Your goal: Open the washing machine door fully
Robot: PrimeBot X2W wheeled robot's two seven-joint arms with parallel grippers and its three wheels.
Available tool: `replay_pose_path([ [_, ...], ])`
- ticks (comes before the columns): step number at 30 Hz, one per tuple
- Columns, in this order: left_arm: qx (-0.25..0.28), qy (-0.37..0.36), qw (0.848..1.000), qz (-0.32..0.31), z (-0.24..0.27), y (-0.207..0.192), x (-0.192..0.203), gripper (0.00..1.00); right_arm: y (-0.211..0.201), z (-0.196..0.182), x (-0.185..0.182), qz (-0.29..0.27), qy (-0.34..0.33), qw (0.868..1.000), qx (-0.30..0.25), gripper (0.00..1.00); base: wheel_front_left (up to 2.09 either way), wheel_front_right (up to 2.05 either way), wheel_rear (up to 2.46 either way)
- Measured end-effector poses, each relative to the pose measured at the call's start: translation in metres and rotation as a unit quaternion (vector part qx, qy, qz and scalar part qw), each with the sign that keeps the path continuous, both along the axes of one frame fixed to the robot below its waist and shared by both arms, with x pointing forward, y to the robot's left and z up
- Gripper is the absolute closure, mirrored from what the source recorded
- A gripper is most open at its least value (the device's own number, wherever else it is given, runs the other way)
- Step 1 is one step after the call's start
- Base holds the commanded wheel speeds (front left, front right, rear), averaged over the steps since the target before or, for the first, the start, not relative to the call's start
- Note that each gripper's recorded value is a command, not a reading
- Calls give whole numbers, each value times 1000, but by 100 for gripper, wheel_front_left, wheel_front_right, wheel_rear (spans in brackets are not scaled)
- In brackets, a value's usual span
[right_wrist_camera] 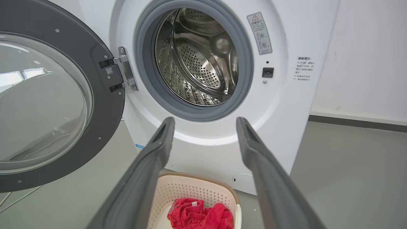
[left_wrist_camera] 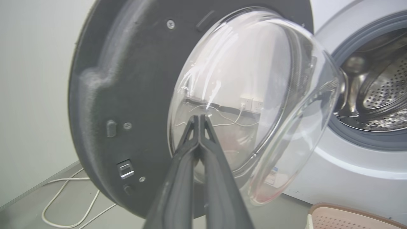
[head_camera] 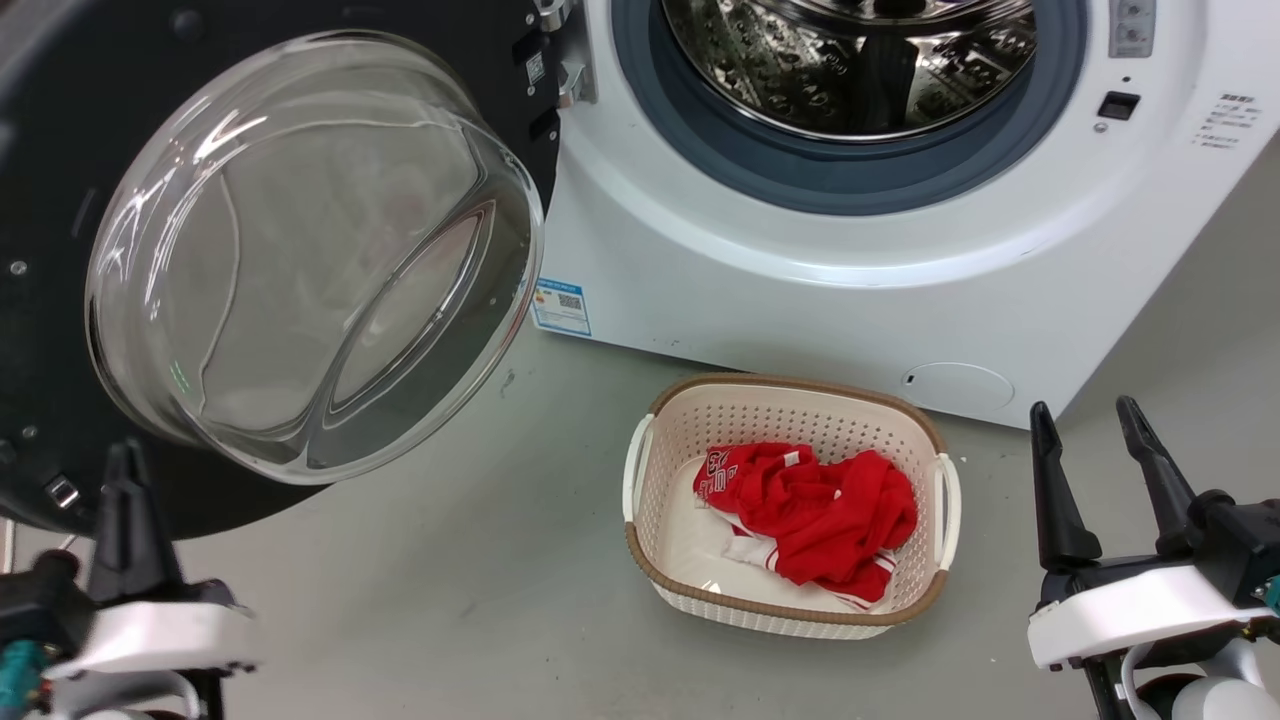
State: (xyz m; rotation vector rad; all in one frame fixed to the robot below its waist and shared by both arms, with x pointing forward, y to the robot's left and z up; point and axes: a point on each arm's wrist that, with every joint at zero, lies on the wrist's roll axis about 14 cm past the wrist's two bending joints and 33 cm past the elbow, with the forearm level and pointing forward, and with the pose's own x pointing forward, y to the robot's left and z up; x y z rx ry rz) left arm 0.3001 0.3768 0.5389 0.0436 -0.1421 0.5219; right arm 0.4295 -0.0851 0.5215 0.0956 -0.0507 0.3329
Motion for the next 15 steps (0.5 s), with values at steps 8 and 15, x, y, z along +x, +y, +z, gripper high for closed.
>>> replay_pose_path([
  [8, -4, -17, 996, -92, 2, -68, 17, 13, -12, 9, -12, -15, -10, 1000, -2, 0, 0, 0, 0],
  [15, -9, -35, 982, -186, 10, -128, 39, 0, -35, 20, -26, -46, -25, 999, -5, 0, 0, 0, 0],
])
